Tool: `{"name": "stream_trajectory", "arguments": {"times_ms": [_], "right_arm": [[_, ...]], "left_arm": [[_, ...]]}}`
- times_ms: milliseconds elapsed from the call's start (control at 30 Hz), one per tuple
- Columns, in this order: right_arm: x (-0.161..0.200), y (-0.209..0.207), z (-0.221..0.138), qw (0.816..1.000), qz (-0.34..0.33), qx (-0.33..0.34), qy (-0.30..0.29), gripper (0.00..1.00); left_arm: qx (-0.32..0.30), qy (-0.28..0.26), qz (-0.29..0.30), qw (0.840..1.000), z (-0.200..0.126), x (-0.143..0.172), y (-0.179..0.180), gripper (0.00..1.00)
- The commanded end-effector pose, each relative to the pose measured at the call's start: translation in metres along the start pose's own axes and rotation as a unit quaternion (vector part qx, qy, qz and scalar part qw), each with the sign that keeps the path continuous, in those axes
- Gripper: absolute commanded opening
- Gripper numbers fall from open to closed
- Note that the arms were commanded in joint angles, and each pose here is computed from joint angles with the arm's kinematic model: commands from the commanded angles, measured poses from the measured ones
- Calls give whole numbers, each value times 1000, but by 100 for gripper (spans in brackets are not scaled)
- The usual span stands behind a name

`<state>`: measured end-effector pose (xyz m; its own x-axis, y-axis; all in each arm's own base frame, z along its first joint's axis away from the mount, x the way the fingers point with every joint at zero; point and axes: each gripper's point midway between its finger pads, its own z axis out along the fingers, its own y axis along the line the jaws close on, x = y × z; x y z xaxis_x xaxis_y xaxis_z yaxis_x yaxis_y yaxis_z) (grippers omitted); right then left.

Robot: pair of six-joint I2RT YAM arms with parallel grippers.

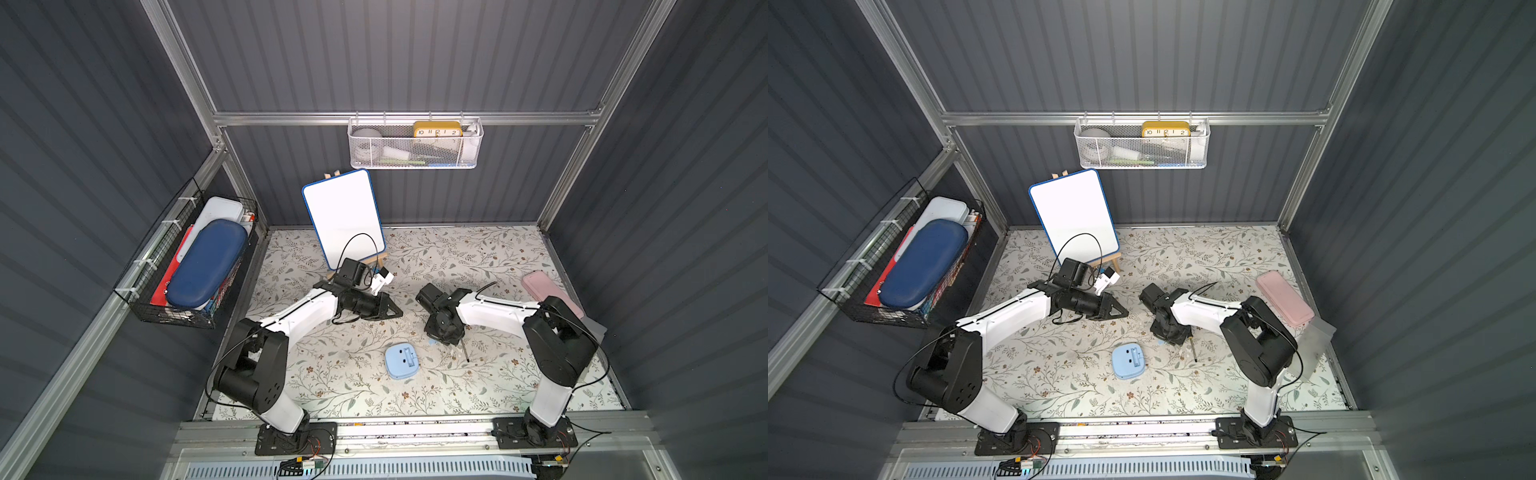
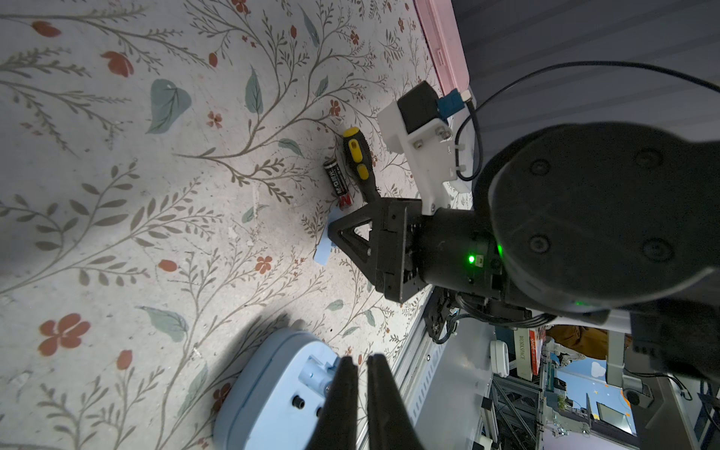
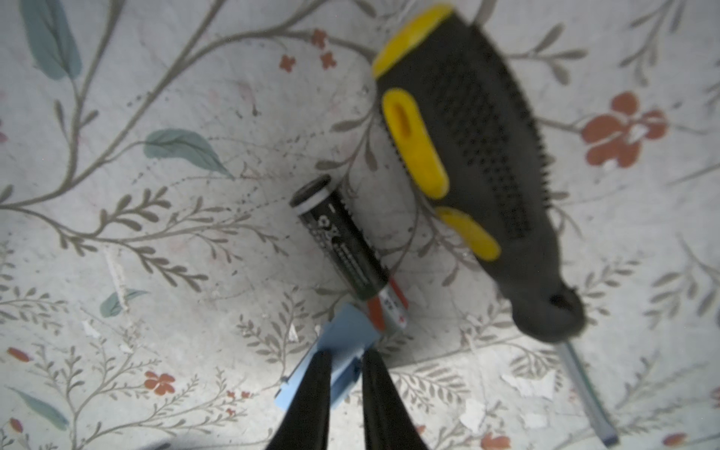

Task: Remove the battery from the alarm
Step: Pick up the cover from the center of the board.

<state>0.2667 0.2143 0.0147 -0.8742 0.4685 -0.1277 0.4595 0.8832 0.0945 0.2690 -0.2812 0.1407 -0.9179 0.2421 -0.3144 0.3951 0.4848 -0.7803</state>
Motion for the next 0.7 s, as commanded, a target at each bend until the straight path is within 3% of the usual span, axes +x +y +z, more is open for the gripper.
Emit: {"name": "stream_trajectory", "arguments": {"times_ms": [0, 233, 667], "right_arm": [[9, -12, 8, 1000, 2, 20, 10, 15], [8, -10, 4, 1000, 1, 9, 8, 6], [2, 3, -23, 998, -29, -45, -16, 3]], "left_arm": [[9, -9, 8, 1000, -7, 0, -7, 11], [8, -11, 8, 1000, -8, -1, -7, 10], [16, -9, 4, 1000, -9, 1, -10, 12]]}}
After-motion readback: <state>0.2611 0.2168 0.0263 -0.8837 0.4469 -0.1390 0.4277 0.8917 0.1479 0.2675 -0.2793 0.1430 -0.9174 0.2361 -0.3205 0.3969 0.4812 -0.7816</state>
